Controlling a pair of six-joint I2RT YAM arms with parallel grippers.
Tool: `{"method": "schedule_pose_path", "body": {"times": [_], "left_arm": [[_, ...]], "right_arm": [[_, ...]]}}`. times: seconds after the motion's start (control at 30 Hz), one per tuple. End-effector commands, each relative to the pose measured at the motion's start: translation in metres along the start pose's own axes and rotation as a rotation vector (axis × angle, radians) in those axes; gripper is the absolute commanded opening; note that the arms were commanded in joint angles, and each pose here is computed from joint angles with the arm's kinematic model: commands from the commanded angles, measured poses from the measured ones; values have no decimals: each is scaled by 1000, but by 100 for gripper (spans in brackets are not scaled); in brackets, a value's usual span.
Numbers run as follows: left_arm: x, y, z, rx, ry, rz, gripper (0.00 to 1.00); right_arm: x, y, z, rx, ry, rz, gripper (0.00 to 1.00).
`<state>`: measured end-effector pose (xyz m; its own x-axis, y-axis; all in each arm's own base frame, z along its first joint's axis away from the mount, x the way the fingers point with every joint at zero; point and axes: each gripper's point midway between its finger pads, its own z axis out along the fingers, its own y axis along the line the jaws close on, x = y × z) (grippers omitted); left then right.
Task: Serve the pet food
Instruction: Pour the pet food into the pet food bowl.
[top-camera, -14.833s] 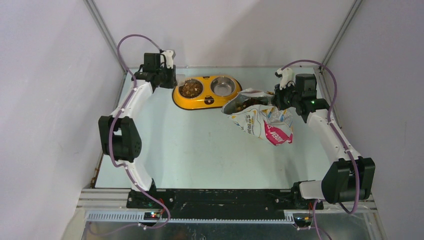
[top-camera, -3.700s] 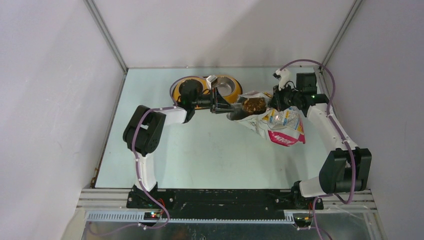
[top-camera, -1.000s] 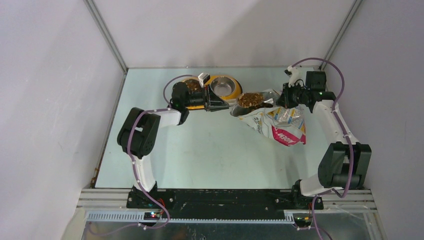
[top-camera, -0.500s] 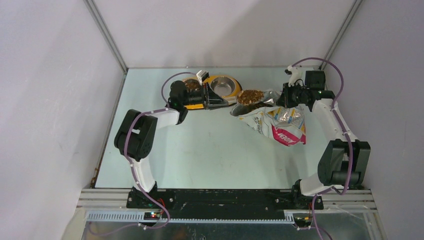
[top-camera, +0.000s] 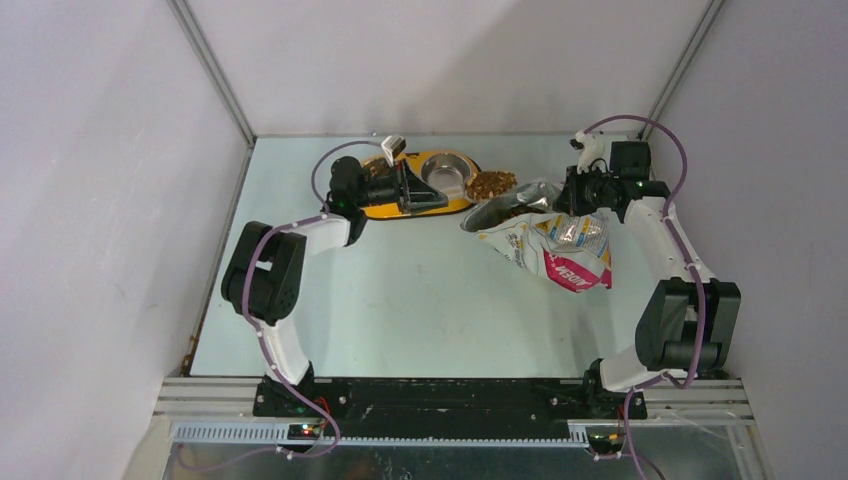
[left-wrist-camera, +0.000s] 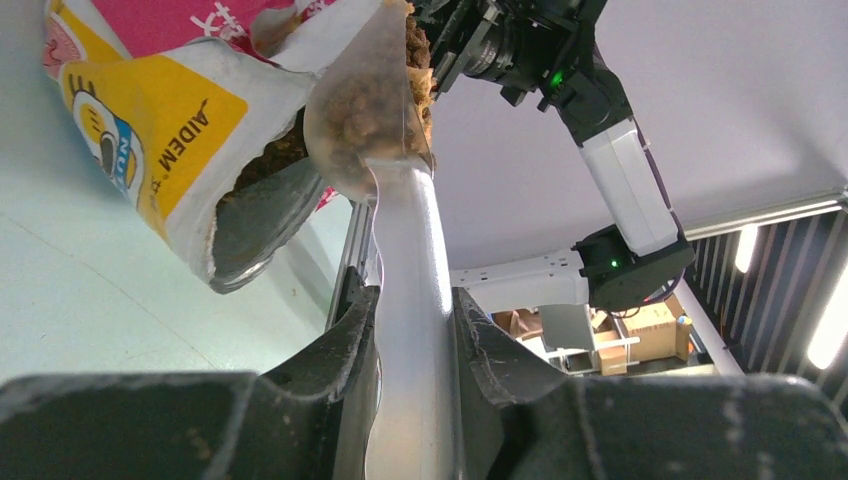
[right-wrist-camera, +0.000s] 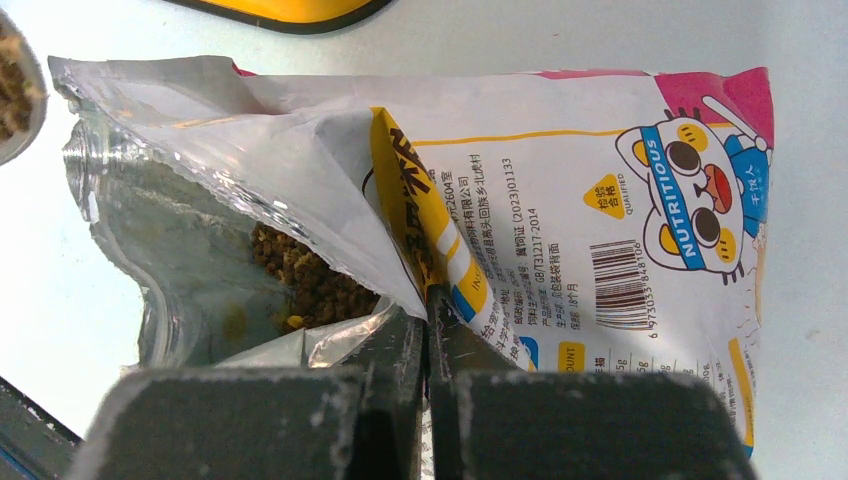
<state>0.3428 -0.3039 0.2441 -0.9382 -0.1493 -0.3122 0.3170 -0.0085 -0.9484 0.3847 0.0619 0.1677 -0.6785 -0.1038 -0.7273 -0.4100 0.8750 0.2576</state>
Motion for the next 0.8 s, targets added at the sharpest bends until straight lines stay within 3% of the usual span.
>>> {"method": "schedule_pose_path", "body": {"times": [0.0,0.77], "left_arm": [[-18,-27,-3,26,-40,124,0],[-57,7,-7,-15,-101,111,0]], "right_arm": [[16,-33,-6,138,68,41,0],[16,-35,-7,139,69,44,0]]}}
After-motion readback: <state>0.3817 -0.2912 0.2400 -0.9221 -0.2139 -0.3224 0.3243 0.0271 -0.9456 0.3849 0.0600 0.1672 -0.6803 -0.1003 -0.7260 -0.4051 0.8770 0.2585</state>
